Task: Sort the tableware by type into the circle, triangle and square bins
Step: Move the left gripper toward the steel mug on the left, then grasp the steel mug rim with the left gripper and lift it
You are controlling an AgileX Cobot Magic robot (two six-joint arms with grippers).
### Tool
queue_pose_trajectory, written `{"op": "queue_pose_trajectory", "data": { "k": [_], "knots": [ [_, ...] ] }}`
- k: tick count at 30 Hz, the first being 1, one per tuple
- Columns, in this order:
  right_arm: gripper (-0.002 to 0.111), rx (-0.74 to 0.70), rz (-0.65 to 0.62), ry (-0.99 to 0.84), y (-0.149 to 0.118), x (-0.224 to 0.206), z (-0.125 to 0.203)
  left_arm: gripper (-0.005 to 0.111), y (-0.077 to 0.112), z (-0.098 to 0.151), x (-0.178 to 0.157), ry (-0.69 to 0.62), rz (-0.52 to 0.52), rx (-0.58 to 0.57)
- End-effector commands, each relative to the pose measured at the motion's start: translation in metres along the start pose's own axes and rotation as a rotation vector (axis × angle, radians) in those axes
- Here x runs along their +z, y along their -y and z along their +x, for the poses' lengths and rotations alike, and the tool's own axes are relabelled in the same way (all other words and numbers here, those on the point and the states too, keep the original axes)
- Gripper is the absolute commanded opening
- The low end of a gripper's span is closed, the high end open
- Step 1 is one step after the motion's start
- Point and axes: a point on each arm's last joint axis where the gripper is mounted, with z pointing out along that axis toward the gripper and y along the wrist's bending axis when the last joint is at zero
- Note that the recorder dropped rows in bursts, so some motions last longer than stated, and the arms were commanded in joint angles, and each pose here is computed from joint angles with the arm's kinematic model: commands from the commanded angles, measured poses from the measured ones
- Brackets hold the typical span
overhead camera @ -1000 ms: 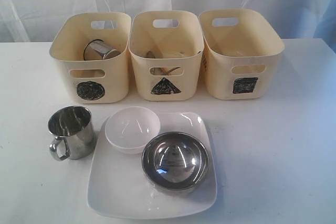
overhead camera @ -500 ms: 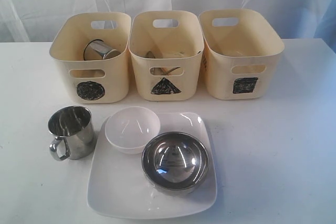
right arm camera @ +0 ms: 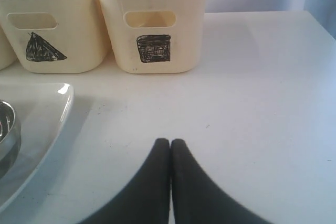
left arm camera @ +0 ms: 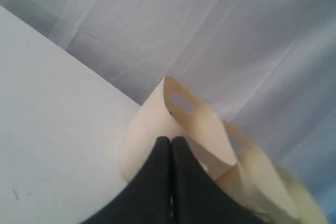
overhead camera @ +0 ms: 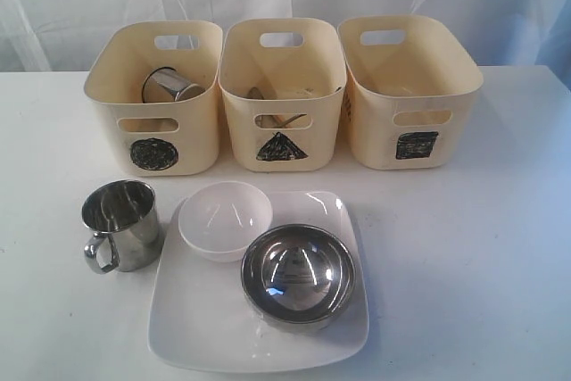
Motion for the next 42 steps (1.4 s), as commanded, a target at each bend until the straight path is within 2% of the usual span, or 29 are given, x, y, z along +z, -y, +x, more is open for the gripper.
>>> {"op": "queue_pose_trajectory", "data": {
  "k": [1,3,6,8,9,10,13,16,20,22,24,25,27,30,34,40,42],
  "knots": [
    [0.0,-0.007,0.009,0.001,0.001,0.0,0.001,0.0,0.006,-0.006,-0.001,0.002,0.011,-0.186],
    [0.0,-0.007,0.009,0.001,0.001,0.0,0.001,0.0,0.016,-0.014,0.0,-0.036,0.001,-0.122],
    [0.0,-0.007,0.009,0.001,0.001,0.0,0.001,0.0,0.041,-0.039,0.004,-0.107,-0.031,0.016],
    [0.0,-0.007,0.009,0.001,0.001,0.0,0.001,0.0,0.058,-0.056,0.011,-0.204,-0.082,0.128],
    [0.0,-0.007,0.009,0.001,0.001,0.0,0.001,0.0,0.063,-0.06,0.017,-0.267,-0.111,0.18],
    [0.0,-0.007,0.009,0.001,0.001,0.0,0.001,0.0,0.072,-0.069,0.023,-0.337,-0.126,0.28],
    [0.0,-0.007,0.009,0.001,0.001,0.0,0.001,0.0,0.087,-0.079,0.05,-0.576,-0.17,0.428],
    [0.0,-0.007,0.009,0.001,0.001,0.0,0.001,0.0,0.096,-0.078,0.077,-0.823,-0.113,0.573],
    [0.0,-0.007,0.009,0.001,0.001,0.0,0.001,0.001,0.1,-0.062,0.113,-1.062,0.002,0.576],
    [0.0,-0.007,0.009,0.001,0.001,0.0,0.001,0.01,0.094,-0.052,0.129,-1.13,0.022,0.571],
    [0.0,-0.007,0.009,0.001,0.001,0.0,0.001,0.028,0.084,-0.042,0.149,-1.177,0.026,0.602],
    [0.0,-0.007,0.009,0.001,0.001,0.0,0.001,0.045,0.079,-0.036,0.159,-1.214,0.039,0.626],
    [0.0,-0.005,0.009,0.001,0.001,0.0,0.001,0.063,0.073,-0.028,0.169,-1.261,0.037,0.619],
    [0.0,-0.005,0.009,0.001,0.001,0.0,0.001,0.062,0.062,-0.012,0.183,-1.317,0.021,0.546],
    [0.0,-0.005,0.009,0.001,0.001,0.0,0.001,0.06,0.053,0.001,0.192,-1.363,0.029,0.53],
    [0.0,-0.007,0.01,0.001,0.001,0.0,0.001,0.06,0.061,0.035,0.203,-1.385,0.081,0.605],
    [0.0,-0.007,0.01,0.001,0.001,0.0,0.001,0.06,0.053,0.045,0.21,-1.388,0.006,0.625]
  ]
}}
